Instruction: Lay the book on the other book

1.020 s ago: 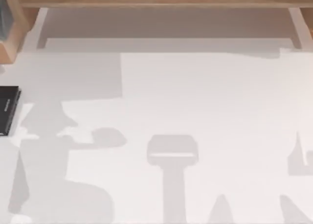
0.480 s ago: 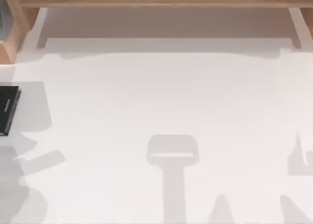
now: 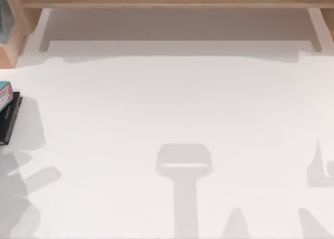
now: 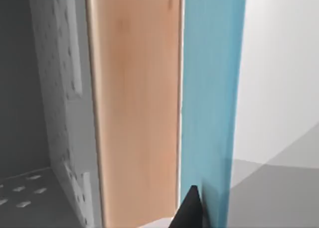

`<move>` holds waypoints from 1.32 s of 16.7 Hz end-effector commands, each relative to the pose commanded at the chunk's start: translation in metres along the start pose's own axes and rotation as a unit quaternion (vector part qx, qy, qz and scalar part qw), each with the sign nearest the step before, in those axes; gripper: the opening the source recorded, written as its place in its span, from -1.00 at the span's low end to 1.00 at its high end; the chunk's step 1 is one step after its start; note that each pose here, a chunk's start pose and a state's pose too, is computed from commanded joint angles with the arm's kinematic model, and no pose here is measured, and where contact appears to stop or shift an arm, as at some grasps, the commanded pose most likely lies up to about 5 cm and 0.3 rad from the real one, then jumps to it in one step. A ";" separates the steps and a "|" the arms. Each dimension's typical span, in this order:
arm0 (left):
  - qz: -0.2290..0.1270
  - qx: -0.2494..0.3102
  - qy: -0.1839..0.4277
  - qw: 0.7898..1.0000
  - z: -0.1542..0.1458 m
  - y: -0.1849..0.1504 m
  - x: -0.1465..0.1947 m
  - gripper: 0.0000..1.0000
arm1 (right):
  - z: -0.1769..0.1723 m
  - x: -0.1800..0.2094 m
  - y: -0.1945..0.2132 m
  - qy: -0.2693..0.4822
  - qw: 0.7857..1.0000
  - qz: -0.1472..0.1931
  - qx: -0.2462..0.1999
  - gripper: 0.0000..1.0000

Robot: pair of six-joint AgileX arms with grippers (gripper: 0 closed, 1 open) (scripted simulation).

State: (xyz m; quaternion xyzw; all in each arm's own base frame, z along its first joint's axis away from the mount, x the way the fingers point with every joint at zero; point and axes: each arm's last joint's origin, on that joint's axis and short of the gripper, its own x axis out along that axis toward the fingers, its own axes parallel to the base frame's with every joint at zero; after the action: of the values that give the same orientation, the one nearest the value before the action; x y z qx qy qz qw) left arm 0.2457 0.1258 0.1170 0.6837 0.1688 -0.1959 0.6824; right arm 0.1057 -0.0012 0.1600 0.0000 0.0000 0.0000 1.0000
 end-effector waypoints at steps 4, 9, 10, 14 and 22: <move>0.001 0.000 0.001 1.000 0.000 0.001 0.003 -1.00 | 0.000 0.000 0.000 0.000 1.000 0.000 0.000 1.00; 0.000 0.000 0.000 1.000 0.000 0.001 0.005 -0.85 | 0.000 0.000 0.000 0.000 1.000 0.000 0.000 1.00; 0.000 0.000 0.000 1.000 0.000 0.001 0.005 -0.70 | 0.000 0.000 0.000 0.000 1.000 0.000 0.000 1.00; 0.000 0.000 0.000 1.000 0.000 0.001 0.005 -0.10 | 0.000 0.000 0.000 0.000 1.000 0.000 0.000 1.00; 0.000 0.000 0.000 1.000 0.000 0.001 0.005 1.00 | 0.000 0.000 0.000 0.000 1.000 0.000 0.000 1.00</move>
State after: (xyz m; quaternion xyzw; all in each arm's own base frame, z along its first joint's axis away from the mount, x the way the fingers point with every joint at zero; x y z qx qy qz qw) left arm 0.2502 0.1257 0.1150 0.6837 0.1688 -0.1959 0.6824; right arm 0.1057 -0.0012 0.1600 0.0000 0.0000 0.0000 1.0000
